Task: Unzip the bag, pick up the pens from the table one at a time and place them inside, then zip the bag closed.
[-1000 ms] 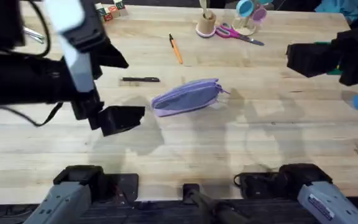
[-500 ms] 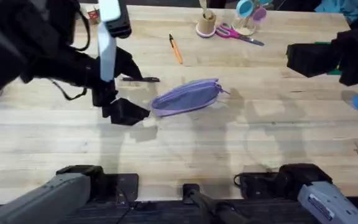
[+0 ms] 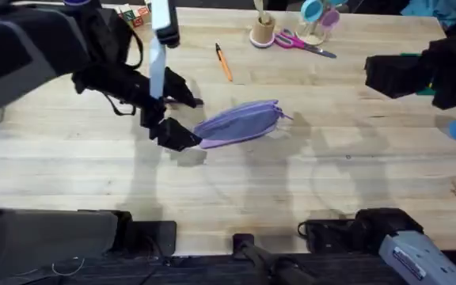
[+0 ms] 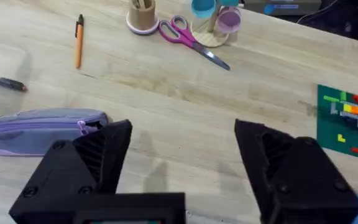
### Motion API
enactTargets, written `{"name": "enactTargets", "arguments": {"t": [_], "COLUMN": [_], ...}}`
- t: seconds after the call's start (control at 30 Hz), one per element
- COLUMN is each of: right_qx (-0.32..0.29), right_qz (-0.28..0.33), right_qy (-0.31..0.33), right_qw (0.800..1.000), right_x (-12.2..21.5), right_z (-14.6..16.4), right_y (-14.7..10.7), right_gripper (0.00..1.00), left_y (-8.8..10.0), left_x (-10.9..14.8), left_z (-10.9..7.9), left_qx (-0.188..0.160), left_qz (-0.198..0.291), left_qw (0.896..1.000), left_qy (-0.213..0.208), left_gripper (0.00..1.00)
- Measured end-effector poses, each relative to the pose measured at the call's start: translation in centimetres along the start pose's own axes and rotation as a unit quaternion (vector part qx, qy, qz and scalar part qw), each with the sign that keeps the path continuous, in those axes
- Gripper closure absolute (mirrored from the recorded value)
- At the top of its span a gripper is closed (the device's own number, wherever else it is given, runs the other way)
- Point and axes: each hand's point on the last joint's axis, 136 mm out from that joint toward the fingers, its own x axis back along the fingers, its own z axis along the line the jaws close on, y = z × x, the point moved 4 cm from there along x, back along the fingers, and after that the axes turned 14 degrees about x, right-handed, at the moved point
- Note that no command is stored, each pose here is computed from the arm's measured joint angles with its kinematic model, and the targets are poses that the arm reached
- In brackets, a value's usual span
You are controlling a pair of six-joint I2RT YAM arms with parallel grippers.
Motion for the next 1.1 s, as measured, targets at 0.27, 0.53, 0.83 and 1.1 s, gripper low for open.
{"name": "enactTargets", "arguments": {"t": [0.27, 0.53, 0.83, 1.1], "right_qx": [0.0, 0.0, 0.0, -0.013], "right_qz": [0.0, 0.0, 0.0, 0.017], "right_qy": [0.0, 0.0, 0.0, 0.008], "right_qw": [1.0, 1.0, 1.0, 1.0], "right_x": [0.0, 0.0, 0.0, 0.0], "right_z": [0.0, 0.0, 0.0, 0.3], "right_y": [0.0, 0.0, 0.0, -0.7], "right_gripper": [0.005, 0.006, 0.006, 0.006], "left_y": [0.5, 0.3, 0.6, 0.6], "left_x": [-2.7, -3.6, -3.6, -3.6], "left_z": [0.0, 0.1, 0.3, 0.4], "left_qx": [-0.022, -0.021, -0.03, -0.031], "left_qz": [0.01, 0.018, 0.008, 0.006], "left_qw": [0.999, 0.999, 0.999, 0.999], "left_qy": [-0.033, -0.044, -0.042, -0.041], "left_gripper": [0.006, 0.17, 0.908, 0.957]}}
